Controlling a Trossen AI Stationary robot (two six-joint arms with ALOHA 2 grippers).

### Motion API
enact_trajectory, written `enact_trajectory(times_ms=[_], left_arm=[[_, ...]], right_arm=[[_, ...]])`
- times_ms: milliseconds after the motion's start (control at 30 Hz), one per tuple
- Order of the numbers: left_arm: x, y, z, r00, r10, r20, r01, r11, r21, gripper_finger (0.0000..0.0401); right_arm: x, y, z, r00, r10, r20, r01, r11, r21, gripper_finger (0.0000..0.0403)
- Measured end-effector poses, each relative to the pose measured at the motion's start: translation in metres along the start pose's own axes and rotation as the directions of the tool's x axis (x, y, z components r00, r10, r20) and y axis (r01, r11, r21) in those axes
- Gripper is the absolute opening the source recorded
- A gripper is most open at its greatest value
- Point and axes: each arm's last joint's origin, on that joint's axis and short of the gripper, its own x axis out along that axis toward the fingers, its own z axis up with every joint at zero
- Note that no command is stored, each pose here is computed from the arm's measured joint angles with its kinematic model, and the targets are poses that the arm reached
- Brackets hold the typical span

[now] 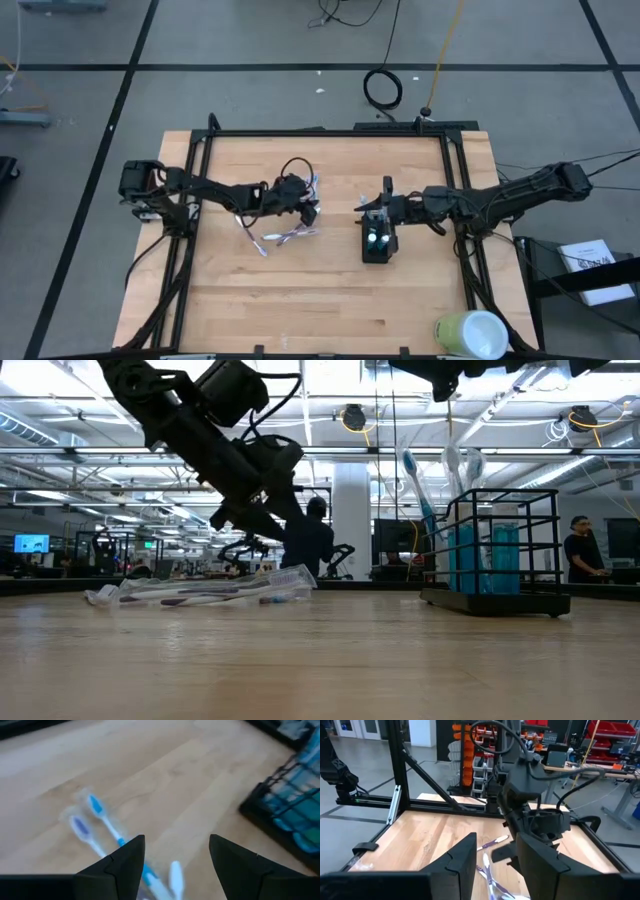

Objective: Pick & Place toothbrushing station
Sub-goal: Put the blue toothbrush into the black organizer

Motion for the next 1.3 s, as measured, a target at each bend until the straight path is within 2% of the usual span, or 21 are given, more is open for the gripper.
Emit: enact_trajectory(times_ms=[67,233,433,600,833,967,1100,1300], left_arm=[[0.001,0.005,0.000,0.999,0.027,-0.018,-0.027,1.000,-0.016,0.0230],[0.003,0.012,0.000,0.995,0.006,-0.100,-0.013,0.997,-0.070,0.0229],[0.011,0.000,0.014,0.986,0.038,-0.159,-0.041,0.999,-0.018,0.0229],[0.042,-0.009,0.017,0.945,0.139,-0.297,-0.126,0.990,0.062,0.0229],[0.073,-0.007,0.020,0.889,0.236,-0.392,-0.229,0.971,0.064,0.0229],[0.075,0.000,0.018,0.865,0.276,-0.419,-0.279,0.959,0.055,0.0229],[0.073,0.008,0.017,0.830,0.353,-0.432,-0.363,0.930,0.063,0.0229],[0.073,0.008,0.017,0.827,0.323,-0.461,-0.343,0.938,0.042,0.0229]], right_arm=[[0.000,0.000,0.000,1.000,0.000,0.003,0.000,1.000,-0.003,0.0130],[0.000,0.000,0.001,1.000,0.000,0.009,0.001,1.000,-0.016,0.0130],[0.000,0.000,0.002,1.000,-0.001,0.025,0.002,1.000,-0.019,0.0130],[0.000,0.000,0.002,1.000,0.000,0.025,0.001,1.000,-0.018,0.0130],[0.000,0.001,-0.001,1.000,0.005,-0.006,-0.005,1.000,-0.004,0.0130],[0.000,0.004,-0.002,1.000,0.019,-0.025,-0.019,1.000,0.003,0.0130],[-0.001,0.009,-0.003,0.999,0.041,-0.029,-0.041,0.999,0.001,0.0130],[-0.002,0.012,-0.002,0.998,0.054,-0.025,-0.054,0.999,-0.004,0.0130]])
